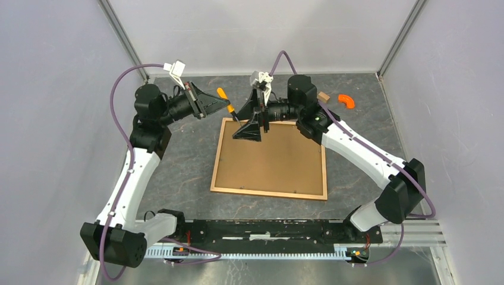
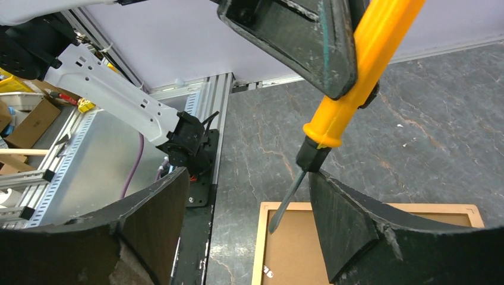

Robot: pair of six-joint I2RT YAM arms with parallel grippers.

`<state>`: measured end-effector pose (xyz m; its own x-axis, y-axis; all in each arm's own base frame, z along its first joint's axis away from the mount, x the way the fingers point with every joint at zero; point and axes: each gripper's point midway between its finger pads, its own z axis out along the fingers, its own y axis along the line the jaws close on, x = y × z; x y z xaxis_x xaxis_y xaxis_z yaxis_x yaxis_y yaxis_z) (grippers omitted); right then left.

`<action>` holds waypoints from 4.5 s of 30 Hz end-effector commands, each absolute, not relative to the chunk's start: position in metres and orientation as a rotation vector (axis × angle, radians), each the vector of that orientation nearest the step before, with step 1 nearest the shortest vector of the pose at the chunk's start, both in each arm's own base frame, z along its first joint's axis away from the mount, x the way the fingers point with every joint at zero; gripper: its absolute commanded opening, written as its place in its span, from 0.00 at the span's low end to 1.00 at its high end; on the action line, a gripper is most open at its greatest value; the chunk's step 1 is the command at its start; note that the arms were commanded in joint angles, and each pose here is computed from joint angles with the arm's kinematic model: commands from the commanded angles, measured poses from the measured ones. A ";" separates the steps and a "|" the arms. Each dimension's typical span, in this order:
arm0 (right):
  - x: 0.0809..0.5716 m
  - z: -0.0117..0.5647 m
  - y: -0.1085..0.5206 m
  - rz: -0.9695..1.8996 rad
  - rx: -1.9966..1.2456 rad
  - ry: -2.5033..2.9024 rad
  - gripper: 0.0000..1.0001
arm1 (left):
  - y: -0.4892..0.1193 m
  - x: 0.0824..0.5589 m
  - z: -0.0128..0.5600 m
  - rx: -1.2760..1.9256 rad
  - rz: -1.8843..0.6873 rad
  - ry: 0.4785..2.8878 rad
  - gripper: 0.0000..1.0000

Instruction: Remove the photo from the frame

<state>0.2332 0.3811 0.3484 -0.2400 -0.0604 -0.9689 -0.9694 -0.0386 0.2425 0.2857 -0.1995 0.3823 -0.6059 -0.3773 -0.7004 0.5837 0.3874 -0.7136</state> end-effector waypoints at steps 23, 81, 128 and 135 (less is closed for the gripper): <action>0.222 0.326 0.375 1.277 -1.324 1.407 0.00 | -0.192 0.224 0.373 0.550 -1.221 1.880 0.72; 0.196 0.258 0.384 1.070 -1.576 1.514 0.00 | -0.221 0.185 0.280 0.623 -1.466 2.174 0.27; 0.144 0.038 0.331 0.429 -2.088 1.604 0.62 | -0.150 0.261 0.132 1.004 -0.176 2.563 0.02; 0.141 0.020 0.318 0.403 -2.118 1.608 0.45 | -0.148 0.262 0.120 1.043 -0.096 2.564 0.02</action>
